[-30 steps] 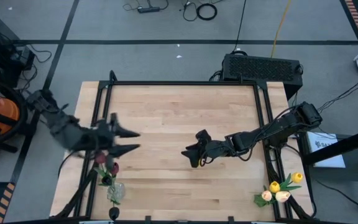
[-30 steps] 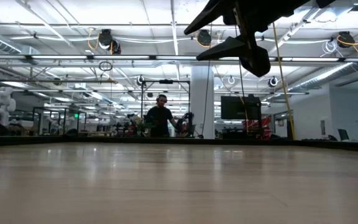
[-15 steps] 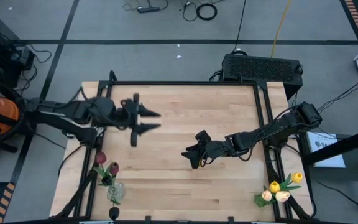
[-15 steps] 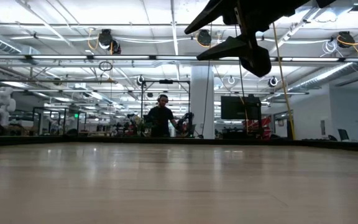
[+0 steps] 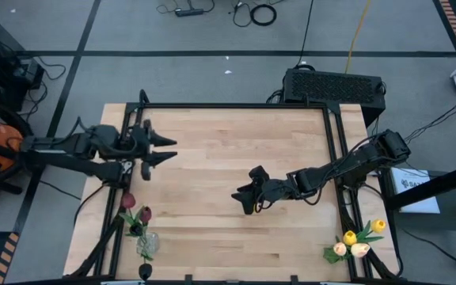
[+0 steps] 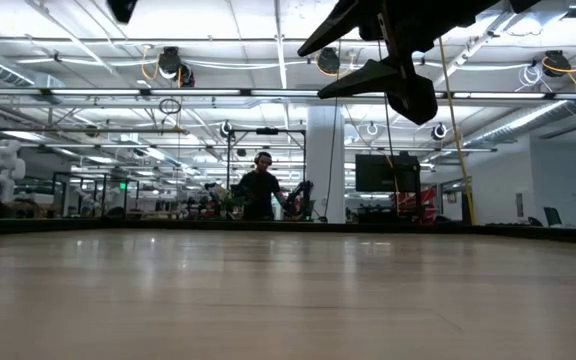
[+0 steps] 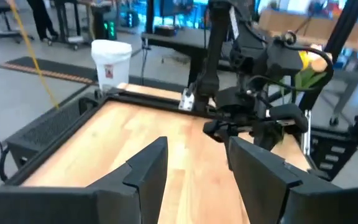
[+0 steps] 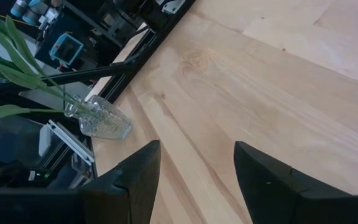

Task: Sort flowers into vase by color
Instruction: Return to Home Position

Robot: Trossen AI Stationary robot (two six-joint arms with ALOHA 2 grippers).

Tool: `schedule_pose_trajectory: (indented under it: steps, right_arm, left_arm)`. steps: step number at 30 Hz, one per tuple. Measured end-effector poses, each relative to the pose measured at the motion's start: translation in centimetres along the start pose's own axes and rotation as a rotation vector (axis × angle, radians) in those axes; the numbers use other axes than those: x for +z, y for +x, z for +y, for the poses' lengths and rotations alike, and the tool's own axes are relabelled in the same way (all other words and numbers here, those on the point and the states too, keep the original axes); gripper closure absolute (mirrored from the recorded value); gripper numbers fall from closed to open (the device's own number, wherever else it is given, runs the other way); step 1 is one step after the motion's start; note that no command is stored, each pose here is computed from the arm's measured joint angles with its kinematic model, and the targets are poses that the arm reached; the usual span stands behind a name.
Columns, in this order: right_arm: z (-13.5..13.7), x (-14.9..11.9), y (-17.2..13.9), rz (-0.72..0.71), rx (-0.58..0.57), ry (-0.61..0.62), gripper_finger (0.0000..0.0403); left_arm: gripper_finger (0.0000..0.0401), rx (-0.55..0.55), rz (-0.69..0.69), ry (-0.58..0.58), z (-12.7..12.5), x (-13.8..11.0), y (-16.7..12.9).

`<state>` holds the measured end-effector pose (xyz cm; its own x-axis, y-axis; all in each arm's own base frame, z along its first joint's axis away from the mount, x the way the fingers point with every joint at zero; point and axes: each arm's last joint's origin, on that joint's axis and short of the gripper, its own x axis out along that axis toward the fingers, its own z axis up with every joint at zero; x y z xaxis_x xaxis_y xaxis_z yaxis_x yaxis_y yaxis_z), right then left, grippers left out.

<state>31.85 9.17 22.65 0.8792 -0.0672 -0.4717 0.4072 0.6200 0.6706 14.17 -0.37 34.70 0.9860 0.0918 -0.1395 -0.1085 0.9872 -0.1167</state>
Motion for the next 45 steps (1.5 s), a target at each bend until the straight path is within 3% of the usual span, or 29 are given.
schedule_pose_trajectory:
  steps: [4, 9, 16, 20, 26, 29, 33, 38, 45]
  right_arm:
    - [-0.1, 0.1, 0.0, -0.003, -0.002, 0.002, 0.0206]
    - [-0.1, 0.2, 0.1, -0.008, -0.006, -0.004, 0.0206]
    - [-0.5, 0.8, 0.3, -0.022, -0.019, -0.043, 0.0211]
    - [-0.6, 0.9, 0.3, -0.02, -0.02, -0.075, 0.0257]
    - [-0.7, 0.8, 0.3, -0.008, -0.034, -0.108, 0.0387]
    - [-0.8, 0.9, 0.3, -0.007, -0.038, -0.144, 0.0388]
    - [-1.0, 1.3, 0.5, -0.018, -0.048, -0.135, 0.0385]
    - [-1.5, 2.1, 0.7, -0.042, -0.063, -0.116, 0.0395]
    - [-1.9, 3.0, 1.0, -0.066, -0.074, -0.103, 0.0402]
  left_arm:
    - [0.0221, 0.0, -0.07, -0.049, 0.8, -3.3, -1.8]
    - [0.0221, -0.013, -0.162, -0.056, 1.4, -5.8, -3.4]
    - [0.0221, -0.007, -0.126, -0.058, 1.9, -9.2, -4.2]
    - [0.0221, -0.007, -0.126, -0.058, 2.1, -10.6, -4.1]
    - [0.0222, -0.002, -0.091, -0.053, 2.5, -13.3, -3.9]
    - [0.0224, -0.002, -0.091, -0.071, 2.7, -14.6, -3.8]
    - [0.0268, -0.002, -0.064, -0.073, 2.8, -15.8, -3.4]
    - [0.0382, -0.013, -0.036, -0.052, 2.8, -16.7, -3.1]
    - [0.0397, -0.02, -0.058, -0.046, 2.7, -16.5, -3.0]
